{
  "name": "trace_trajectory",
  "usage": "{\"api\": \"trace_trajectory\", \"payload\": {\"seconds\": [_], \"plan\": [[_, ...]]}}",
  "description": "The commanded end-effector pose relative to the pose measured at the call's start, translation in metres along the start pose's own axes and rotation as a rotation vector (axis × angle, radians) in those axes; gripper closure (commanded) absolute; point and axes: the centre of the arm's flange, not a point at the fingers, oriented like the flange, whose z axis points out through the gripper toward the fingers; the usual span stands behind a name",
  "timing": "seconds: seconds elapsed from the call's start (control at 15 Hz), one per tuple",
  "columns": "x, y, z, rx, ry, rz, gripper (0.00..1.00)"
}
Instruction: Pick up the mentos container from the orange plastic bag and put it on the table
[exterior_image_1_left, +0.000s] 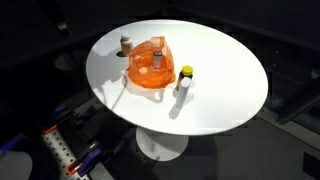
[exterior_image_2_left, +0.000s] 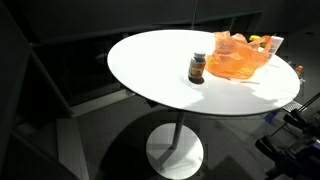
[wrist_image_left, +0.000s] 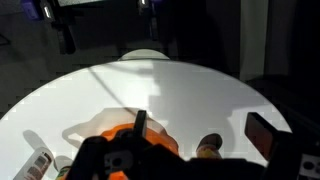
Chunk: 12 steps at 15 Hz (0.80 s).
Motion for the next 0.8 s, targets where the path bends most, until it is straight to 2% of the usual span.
{"api": "trace_trajectory", "payload": {"seconds": [0.0, 0.4, 0.73], "plan": [[0.000, 0.000, 0.000, 0.000, 0.000, 0.000, 0.00], [0.027, 0.011, -0.022, -0.053, 0.011, -0.002, 0.00], [0.059, 0.034, -0.037, -0.103, 0.050, -0.055, 0.00]]}}
